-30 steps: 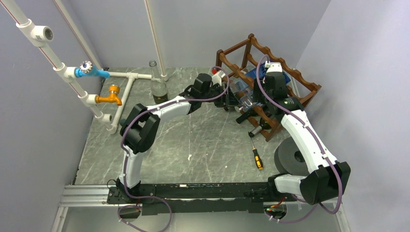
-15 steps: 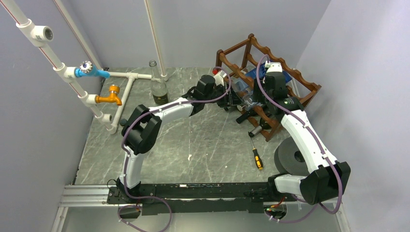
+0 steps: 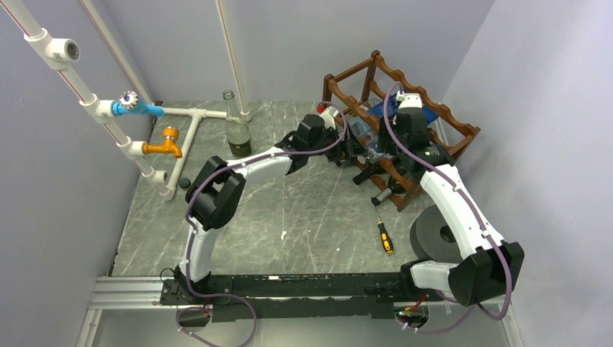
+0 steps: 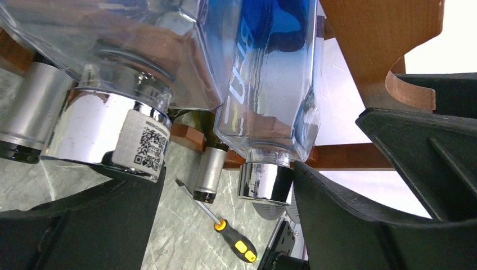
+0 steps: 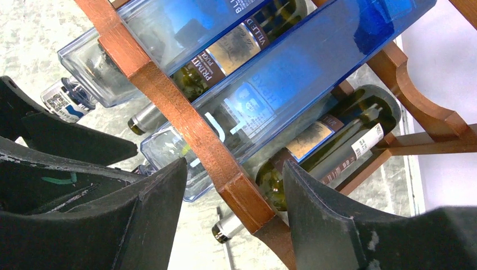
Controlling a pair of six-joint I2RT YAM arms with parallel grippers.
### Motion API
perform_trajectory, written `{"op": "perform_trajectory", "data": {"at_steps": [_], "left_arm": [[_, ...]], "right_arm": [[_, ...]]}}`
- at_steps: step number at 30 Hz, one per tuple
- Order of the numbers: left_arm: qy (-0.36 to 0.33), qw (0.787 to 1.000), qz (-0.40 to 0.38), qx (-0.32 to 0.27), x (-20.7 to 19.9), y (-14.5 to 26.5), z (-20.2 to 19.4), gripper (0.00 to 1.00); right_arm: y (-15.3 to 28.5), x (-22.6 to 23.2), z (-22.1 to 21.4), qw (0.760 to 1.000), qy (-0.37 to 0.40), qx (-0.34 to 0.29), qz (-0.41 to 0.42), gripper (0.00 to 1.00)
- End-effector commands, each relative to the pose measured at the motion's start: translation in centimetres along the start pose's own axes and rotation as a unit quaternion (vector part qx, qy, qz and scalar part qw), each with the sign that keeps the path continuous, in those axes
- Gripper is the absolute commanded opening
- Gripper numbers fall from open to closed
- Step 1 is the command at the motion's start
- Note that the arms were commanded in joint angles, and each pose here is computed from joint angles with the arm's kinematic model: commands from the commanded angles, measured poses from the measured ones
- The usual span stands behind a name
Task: Put the wine bottle on the wine rack
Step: Place the wine bottle in the wine rack.
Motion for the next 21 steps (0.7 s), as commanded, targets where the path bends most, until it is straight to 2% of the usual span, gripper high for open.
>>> {"op": "perform_trajectory", "data": {"at_steps": [1, 6, 21], "left_arm": [[-0.039, 0.999, 0.024, -0.014, 0.1, 0.5, 0.2, 0.89], [-0.063, 0.998, 0.007, -0.023, -1.1, 1.2, 0.7, 0.99], [-0.097, 0.992, -0.072, -0.020, -5.3, 2.7, 1.9, 1.00]], "right_arm": [[0.2, 0.9, -0.2, 1.000, -0.014, 0.006, 0.022, 0.65], [0.0, 0.9, -0.4, 1.000, -0.013, 0.011, 0.020, 0.65], [0.2, 1.1, -0.1, 0.999, -0.021, 0.001, 0.028, 0.67]]}}
Point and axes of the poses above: each gripper's point midway between its finger pads, its own y axis back along the fingers, its own x axis along the line the jaws close on, z = x × y, the point moved 4 cm from there along y, back along the fingers, and after that the axes turned 3 degrees about -y, right-handed, at the moved point
